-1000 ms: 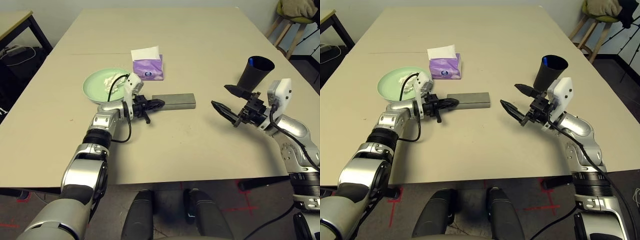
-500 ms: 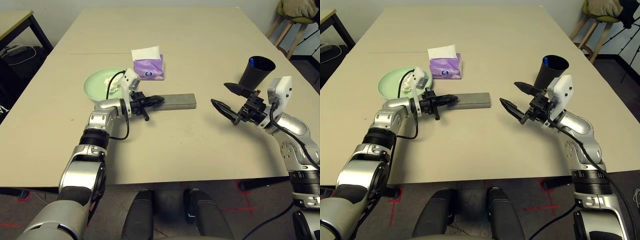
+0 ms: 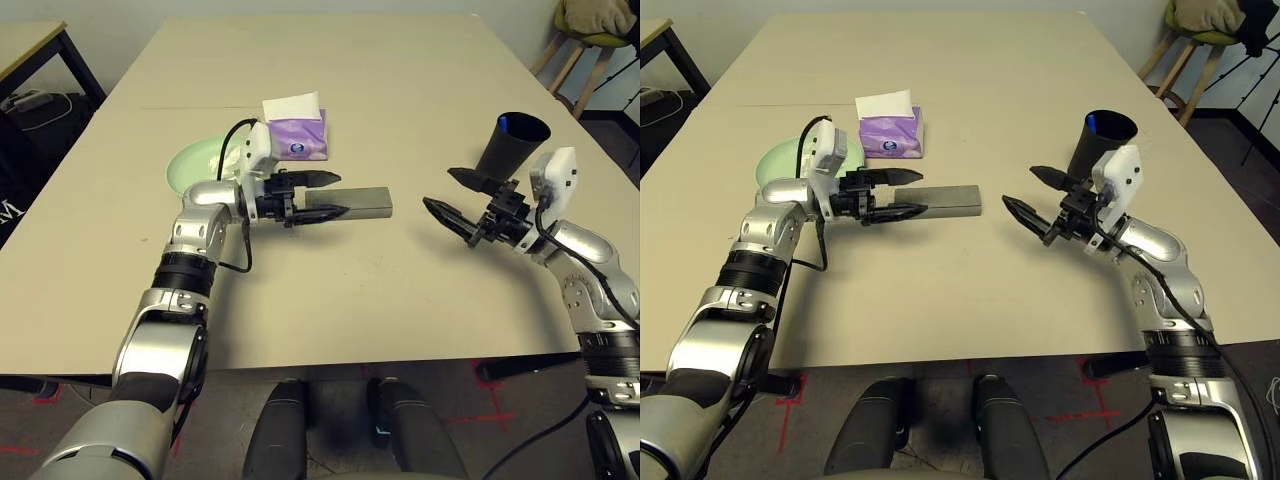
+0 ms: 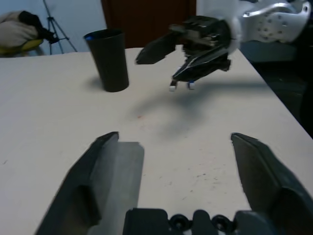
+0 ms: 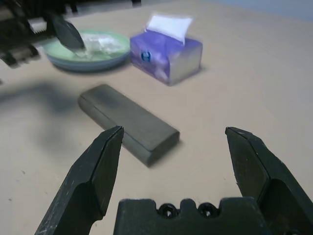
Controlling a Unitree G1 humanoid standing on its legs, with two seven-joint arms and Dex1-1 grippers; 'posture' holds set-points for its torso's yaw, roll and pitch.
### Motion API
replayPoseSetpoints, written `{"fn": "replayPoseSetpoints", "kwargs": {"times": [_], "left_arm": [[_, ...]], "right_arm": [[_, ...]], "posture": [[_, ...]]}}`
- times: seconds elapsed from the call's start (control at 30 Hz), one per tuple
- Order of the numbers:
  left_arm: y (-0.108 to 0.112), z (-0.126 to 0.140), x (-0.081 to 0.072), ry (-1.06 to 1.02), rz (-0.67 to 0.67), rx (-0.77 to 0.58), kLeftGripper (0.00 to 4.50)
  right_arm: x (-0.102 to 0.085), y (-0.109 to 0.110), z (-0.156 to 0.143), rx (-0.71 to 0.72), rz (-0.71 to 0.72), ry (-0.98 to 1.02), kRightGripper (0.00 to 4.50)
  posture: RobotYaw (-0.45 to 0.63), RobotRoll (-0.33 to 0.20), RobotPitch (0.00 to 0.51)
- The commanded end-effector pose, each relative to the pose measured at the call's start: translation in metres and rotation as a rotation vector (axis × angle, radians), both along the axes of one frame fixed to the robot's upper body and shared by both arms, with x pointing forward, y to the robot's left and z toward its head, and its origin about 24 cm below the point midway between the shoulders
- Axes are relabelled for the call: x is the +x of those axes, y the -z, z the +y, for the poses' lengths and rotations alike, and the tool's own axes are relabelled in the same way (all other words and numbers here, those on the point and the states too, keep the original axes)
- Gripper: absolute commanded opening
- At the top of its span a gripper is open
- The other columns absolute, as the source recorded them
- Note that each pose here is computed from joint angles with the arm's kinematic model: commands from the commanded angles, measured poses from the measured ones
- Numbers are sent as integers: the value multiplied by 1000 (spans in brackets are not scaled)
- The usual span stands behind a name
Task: Organize and tidy the items on the table.
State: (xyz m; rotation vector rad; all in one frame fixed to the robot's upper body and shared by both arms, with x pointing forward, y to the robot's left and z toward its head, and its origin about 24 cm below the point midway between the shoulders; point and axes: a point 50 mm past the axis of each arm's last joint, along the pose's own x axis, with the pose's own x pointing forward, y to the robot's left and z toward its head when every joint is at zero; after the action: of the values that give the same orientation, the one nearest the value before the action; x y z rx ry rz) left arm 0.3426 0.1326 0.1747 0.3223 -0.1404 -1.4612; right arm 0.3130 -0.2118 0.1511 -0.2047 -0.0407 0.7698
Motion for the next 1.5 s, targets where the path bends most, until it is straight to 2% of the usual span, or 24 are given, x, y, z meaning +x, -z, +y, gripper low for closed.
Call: {"fn": "replayPoseSetpoints", "kwargs": {"times": [0.03,0.27,0.43,0.63,0.87,1.2,1.5], "left_arm": [[3,-3,-7,49,-30,32,4480],[8,-4,-13,45,-13,-2,4480],[10,-9,-14,37,-7,-19,4480],[8,-16,-14,34,-12,-42,4480],[9,-19,-17,37,-12,-49,4480],[15,-19,-20,24,28,-52,4480],[15,-19,-21,-34,40,-97,4480]], "right_arm": [[2,4,0,-97,61,30,4500],[-3,-17,1,-225,107,-73,4500],[-4,-36,-17,-415,166,-148,4500],[-7,-36,-41,-719,288,-278,4500],[6,-45,-52,-925,286,-354,4500],[14,-53,-66,-1037,296,-404,4500],[11,-53,-78,-1139,378,-442,4500]], "posture": [[123,0,94],[123,0,95],[117,0,100],[123,0,99],[127,0,115],[110,0,141],[116,0,163]]}}
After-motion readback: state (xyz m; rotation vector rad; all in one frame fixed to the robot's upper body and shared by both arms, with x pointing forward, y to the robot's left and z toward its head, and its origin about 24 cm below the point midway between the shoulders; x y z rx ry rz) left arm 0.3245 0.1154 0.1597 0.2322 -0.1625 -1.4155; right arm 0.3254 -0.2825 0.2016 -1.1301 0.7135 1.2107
